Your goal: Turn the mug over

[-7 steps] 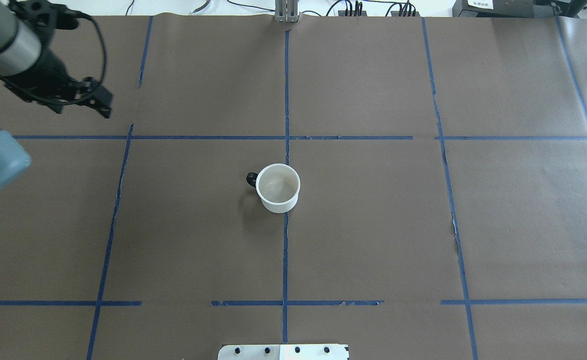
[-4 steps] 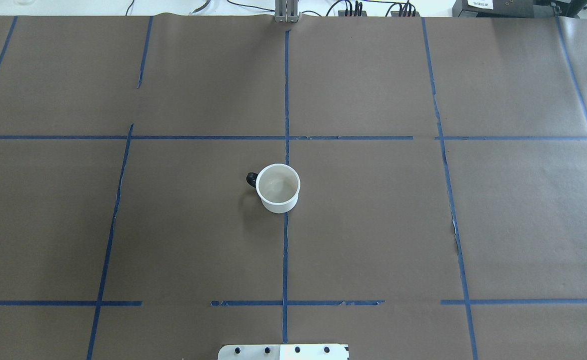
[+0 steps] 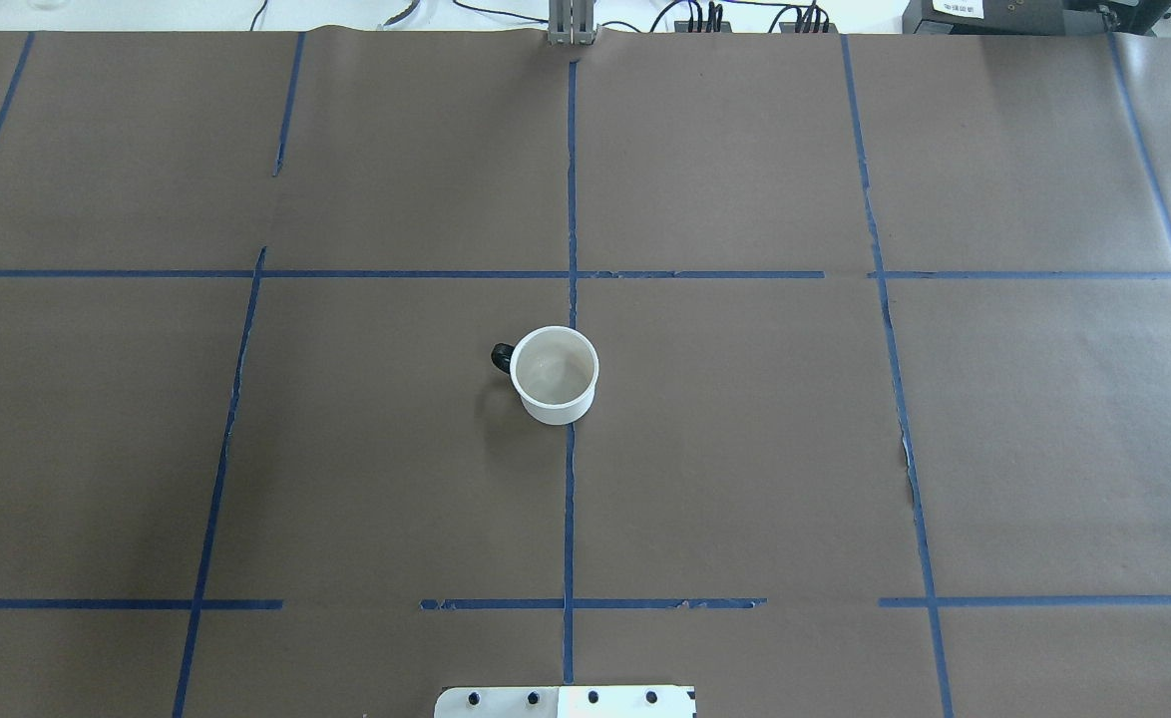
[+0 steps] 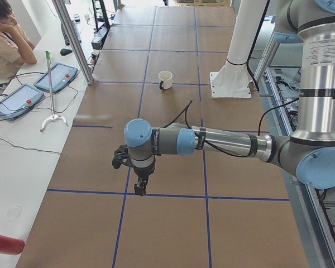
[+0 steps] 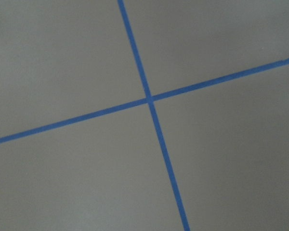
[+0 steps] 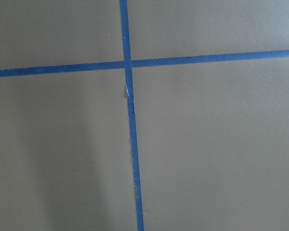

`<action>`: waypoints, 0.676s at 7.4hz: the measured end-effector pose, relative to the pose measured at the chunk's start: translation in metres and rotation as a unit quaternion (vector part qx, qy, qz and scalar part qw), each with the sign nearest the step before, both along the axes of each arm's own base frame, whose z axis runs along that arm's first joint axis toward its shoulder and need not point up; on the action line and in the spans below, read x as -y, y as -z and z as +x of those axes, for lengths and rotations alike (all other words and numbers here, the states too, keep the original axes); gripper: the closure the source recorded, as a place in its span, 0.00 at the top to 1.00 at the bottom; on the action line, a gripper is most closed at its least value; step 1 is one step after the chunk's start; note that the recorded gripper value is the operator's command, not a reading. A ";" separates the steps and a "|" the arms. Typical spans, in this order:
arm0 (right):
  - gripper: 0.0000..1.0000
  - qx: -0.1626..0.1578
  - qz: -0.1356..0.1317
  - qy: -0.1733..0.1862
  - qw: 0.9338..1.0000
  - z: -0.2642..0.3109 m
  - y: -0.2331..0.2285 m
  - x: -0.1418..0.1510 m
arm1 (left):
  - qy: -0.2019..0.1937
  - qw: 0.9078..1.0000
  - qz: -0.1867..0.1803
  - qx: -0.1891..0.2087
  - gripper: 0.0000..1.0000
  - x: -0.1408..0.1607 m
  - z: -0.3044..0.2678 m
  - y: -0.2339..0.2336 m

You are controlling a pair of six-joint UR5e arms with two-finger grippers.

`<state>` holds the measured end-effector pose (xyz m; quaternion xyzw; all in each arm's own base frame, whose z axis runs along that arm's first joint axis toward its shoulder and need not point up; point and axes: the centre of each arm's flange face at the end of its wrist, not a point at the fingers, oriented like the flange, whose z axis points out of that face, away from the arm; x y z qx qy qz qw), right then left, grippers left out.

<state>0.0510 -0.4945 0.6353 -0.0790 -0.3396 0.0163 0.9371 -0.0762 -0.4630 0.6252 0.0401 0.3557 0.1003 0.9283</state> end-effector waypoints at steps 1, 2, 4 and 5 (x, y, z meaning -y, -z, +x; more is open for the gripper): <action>1.00 0.000 0.000 0.000 1.000 0.000 0.000 0.000 | 0.002 1.000 -0.007 -0.008 1.00 -0.006 -0.001 -0.009; 1.00 0.000 0.000 0.000 1.000 0.000 0.000 0.000 | 0.004 1.000 -0.008 -0.011 1.00 -0.008 -0.001 -0.011; 1.00 0.000 0.000 0.000 1.000 0.000 0.000 0.000 | 0.006 1.000 -0.012 -0.013 1.00 -0.009 -0.001 -0.014; 1.00 0.000 0.000 0.000 1.000 0.000 0.000 0.000 | 0.006 1.000 -0.014 -0.013 1.00 -0.010 -0.001 -0.016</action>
